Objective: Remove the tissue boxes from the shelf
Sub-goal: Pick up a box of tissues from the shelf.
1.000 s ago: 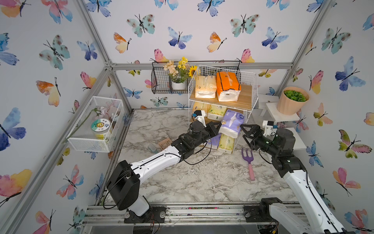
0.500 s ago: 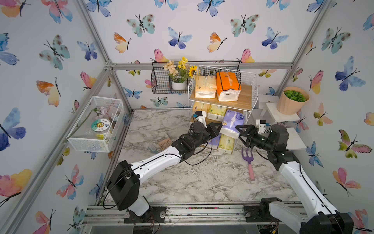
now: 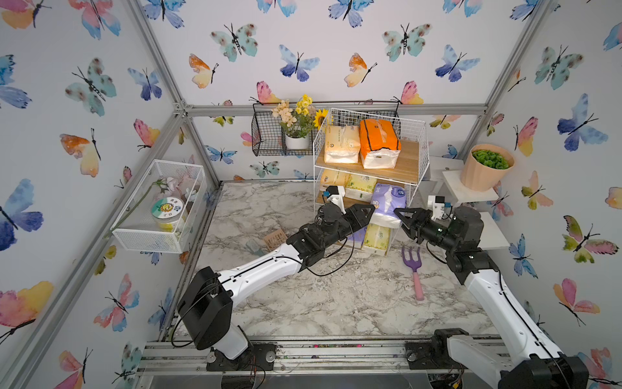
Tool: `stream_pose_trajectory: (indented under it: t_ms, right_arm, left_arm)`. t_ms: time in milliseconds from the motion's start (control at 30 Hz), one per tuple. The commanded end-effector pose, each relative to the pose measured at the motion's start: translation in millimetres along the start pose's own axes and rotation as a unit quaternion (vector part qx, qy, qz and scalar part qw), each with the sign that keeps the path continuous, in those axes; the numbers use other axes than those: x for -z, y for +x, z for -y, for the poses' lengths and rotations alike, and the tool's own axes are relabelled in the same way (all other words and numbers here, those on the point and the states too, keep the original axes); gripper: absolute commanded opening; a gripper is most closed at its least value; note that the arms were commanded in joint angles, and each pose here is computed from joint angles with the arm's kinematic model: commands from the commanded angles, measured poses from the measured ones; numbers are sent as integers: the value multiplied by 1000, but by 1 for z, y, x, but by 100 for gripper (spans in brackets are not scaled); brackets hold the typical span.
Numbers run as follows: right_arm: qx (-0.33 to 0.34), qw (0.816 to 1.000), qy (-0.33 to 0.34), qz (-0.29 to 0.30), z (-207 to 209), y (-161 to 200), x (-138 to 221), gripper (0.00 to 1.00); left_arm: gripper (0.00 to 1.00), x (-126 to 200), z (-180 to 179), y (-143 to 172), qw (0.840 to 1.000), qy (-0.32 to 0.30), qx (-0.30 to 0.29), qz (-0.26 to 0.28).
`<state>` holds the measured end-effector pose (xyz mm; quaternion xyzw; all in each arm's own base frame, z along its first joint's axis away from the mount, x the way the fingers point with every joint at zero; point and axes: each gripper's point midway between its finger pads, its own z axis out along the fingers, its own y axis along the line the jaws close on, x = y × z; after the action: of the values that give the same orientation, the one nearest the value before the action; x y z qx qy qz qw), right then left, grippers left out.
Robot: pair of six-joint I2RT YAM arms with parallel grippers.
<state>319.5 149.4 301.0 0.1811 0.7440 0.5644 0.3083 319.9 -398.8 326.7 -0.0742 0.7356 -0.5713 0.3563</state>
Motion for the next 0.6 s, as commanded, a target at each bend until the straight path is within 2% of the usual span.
stream_pose_trajectory:
  t_ms: [0,67,167,267,400,567]
  right_arm:
    - [32,999,-30,10,-19,-1,7,31]
    - [43,999,-32,7,-24,2,11,28]
    - [59,998,-18,18,-23,5,20,27]
    - [74,997,-9,23,-22,11,29,26]
    - [98,995,-3,-5,-22,26,36,25]
    - [136,989,17,-55,-22,47,47,25]
  left_arm:
    - [75,15,27,-10,999,32,-3,13]
    - [85,23,24,-17,999,24,9,31]
    - [92,38,25,-27,998,28,22,46]
    - [93,55,20,-33,998,18,25,51]
    - [93,79,6,-33,998,-8,24,53]
    - [93,116,-33,-30,995,-61,46,60]
